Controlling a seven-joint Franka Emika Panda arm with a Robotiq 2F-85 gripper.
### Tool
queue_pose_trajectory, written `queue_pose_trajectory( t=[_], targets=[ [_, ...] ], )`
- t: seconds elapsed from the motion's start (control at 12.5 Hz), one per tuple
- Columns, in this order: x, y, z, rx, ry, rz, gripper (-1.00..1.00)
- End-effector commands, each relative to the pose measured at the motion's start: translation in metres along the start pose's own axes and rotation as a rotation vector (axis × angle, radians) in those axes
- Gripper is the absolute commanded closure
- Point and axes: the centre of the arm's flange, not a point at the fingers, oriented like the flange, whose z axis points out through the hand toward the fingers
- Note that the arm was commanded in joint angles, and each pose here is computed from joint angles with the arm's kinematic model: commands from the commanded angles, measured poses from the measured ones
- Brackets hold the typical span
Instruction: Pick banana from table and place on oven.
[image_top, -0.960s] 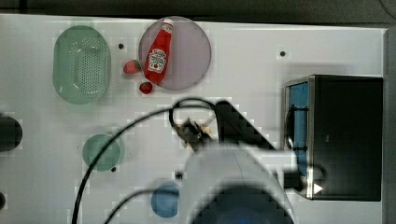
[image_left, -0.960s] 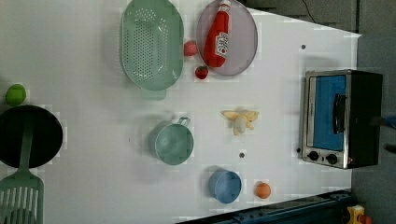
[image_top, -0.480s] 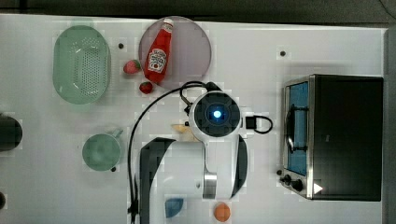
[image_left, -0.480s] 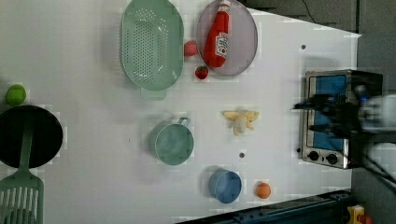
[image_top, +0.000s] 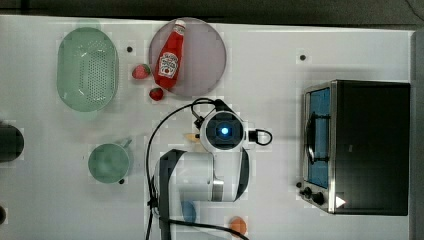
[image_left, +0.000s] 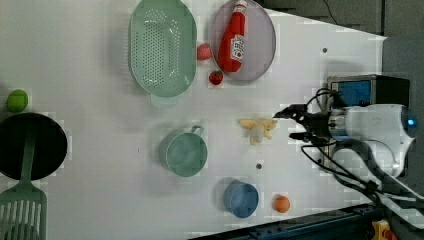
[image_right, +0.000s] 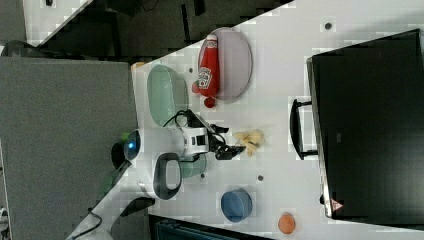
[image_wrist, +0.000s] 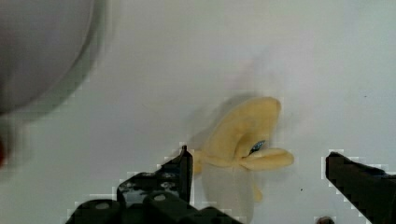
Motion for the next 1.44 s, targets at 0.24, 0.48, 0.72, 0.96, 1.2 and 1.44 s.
queue_pose_trajectory(
  t=[0.24, 0.48, 0.72, 0.96, 1.2, 1.44],
  targets=[
    [-0.010, -0.004, 0.035, 0.005, -0.003, 0.014, -1.00],
    [-0.013, -0.007, 0.062, 0.016, -0.001, 0.009, -1.00],
    [-0.012, -0.009, 0.070, 0.037, 0.017, 0.010, -0.43],
    [-0.012, -0.010, 0.070, 0.042, 0.021, 0.008, 0.28],
    [-0.010, -0.012, 0.063, 0.049, 0.030, 0.008, 0.53],
    [-0.008, -0.019, 0.011, 0.073, 0.068, -0.004, 0.53]
  ],
)
